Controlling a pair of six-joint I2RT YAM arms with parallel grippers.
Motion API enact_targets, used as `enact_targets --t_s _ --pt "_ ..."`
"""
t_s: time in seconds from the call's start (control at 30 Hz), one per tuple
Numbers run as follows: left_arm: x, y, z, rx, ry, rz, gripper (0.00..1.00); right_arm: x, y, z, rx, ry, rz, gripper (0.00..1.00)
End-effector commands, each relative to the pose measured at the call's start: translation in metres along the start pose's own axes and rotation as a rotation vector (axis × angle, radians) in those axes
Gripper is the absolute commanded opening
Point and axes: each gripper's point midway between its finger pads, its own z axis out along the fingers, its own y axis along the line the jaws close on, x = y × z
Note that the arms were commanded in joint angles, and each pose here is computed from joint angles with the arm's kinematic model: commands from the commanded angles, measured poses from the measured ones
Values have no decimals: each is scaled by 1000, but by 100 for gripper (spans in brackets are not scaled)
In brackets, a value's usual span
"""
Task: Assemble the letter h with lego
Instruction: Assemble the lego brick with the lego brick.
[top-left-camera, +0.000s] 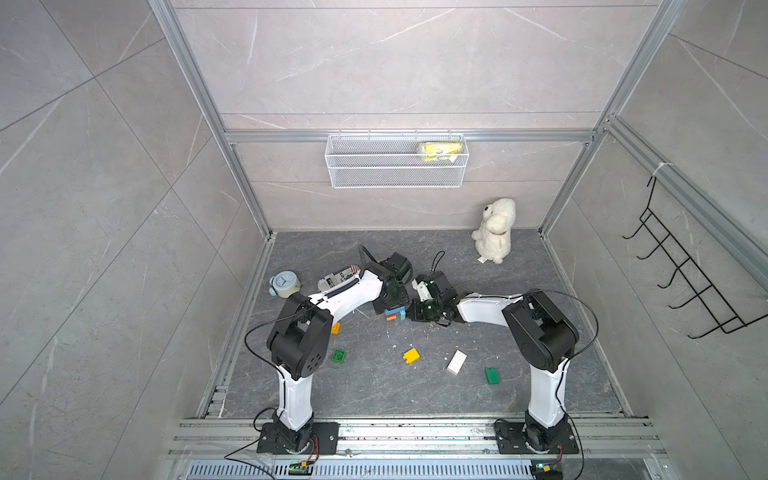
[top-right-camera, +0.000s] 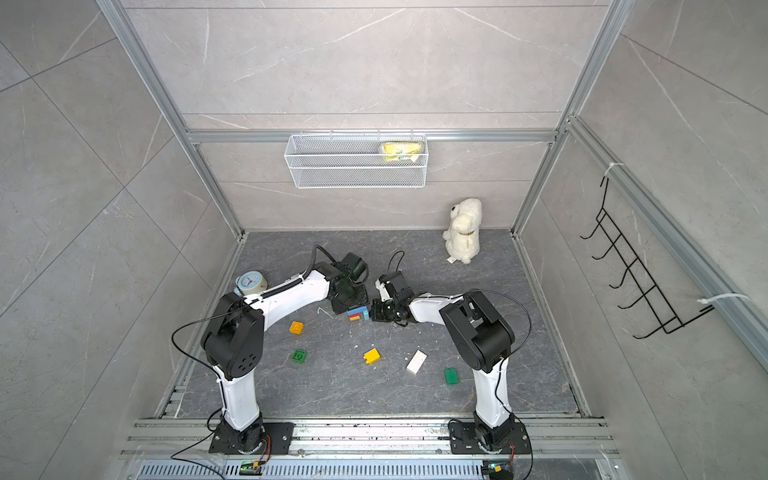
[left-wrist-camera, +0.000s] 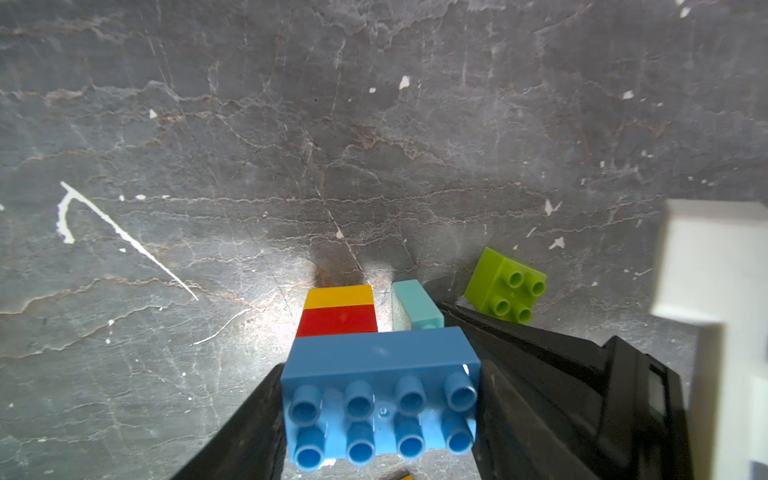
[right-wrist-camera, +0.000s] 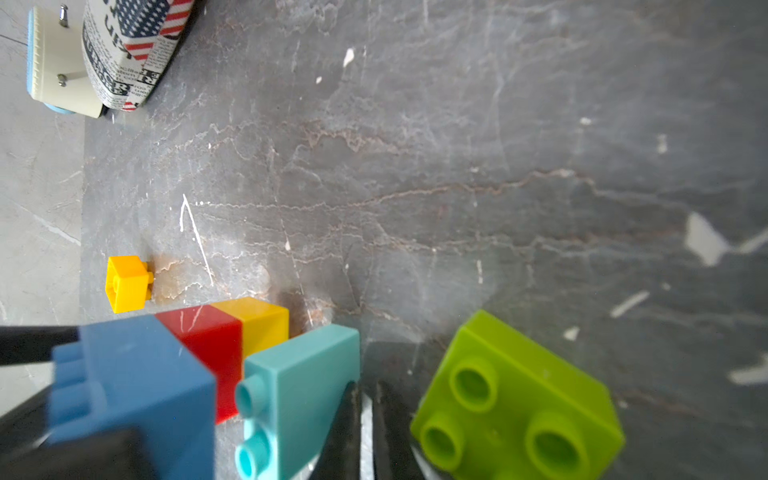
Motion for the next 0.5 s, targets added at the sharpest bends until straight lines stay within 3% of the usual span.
enact_targets --t_s 0.0,0.47 --pt "3 -3 -7 -12 28 35 0 13 -8 6 6 41 41 12" --pt "8 -6 7 -46 104 109 0 12 -5 2 4 36 39 12"
